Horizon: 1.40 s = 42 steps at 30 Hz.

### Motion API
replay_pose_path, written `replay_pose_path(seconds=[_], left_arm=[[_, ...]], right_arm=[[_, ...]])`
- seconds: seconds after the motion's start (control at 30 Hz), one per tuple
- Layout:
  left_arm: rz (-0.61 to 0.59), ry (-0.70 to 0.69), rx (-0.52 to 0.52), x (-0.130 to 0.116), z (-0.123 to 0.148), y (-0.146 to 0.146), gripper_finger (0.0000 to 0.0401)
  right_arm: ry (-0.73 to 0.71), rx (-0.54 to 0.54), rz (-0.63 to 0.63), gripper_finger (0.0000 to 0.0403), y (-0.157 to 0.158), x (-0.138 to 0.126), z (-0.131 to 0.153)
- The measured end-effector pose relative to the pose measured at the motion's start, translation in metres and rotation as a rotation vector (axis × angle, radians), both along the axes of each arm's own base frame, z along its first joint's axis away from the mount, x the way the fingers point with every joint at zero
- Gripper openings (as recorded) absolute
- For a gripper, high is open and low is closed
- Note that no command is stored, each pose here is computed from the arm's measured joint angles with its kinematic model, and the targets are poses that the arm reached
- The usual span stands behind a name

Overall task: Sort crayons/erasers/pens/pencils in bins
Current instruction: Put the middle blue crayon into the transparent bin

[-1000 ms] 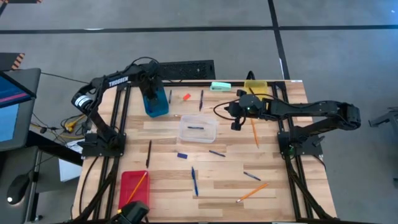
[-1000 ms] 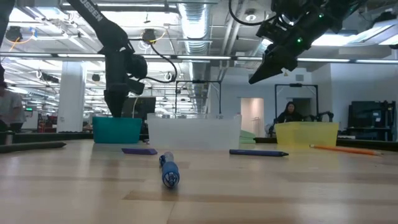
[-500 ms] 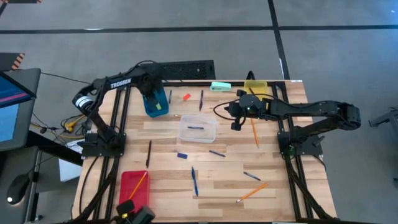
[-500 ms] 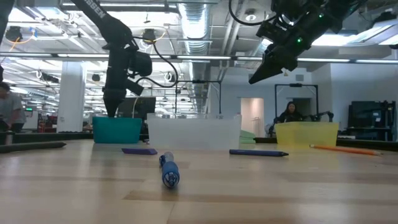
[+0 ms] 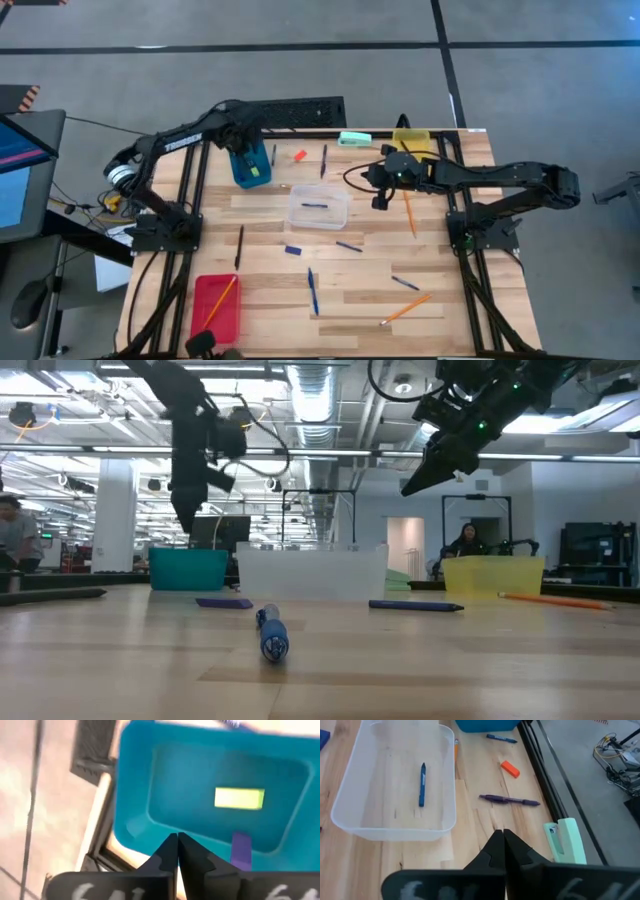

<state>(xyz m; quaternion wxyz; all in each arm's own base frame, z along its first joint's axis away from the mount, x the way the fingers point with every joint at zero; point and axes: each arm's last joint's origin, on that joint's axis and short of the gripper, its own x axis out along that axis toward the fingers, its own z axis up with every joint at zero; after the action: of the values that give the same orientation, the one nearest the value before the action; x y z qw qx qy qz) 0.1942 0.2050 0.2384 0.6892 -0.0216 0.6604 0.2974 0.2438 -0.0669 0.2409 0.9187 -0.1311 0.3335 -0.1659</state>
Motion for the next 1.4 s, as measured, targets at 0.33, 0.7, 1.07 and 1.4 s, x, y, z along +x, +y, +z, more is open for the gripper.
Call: replay_pose_path(seconds=[0.33,0.7,1.07,1.4], left_arm=[[-0.036,-0.480,0.224,-0.017,0.017,-0.062,0.0000],[-0.265,-1.124,0.298,-0.023,0.005,-0.127,0.0000],[-0.453,-1.335,0.022,-0.010,-0.047,-0.149,0.0000],[-0.637,-1.444,0.074,-0.004,-0.068,-0.172,0.0000]], right_arm=[[-0.221,-0.046,-0.039,0.0004,-0.006,-0.006,-0.026],[-0.315,0.058,-0.141,0.0005,-0.014,-0.009,-0.028],[-0.204,0.150,-0.137,0.0005,-0.002,-0.003,-0.018],[-0.161,0.208,-0.101,0.0005,0.017,0.004,-0.005]])
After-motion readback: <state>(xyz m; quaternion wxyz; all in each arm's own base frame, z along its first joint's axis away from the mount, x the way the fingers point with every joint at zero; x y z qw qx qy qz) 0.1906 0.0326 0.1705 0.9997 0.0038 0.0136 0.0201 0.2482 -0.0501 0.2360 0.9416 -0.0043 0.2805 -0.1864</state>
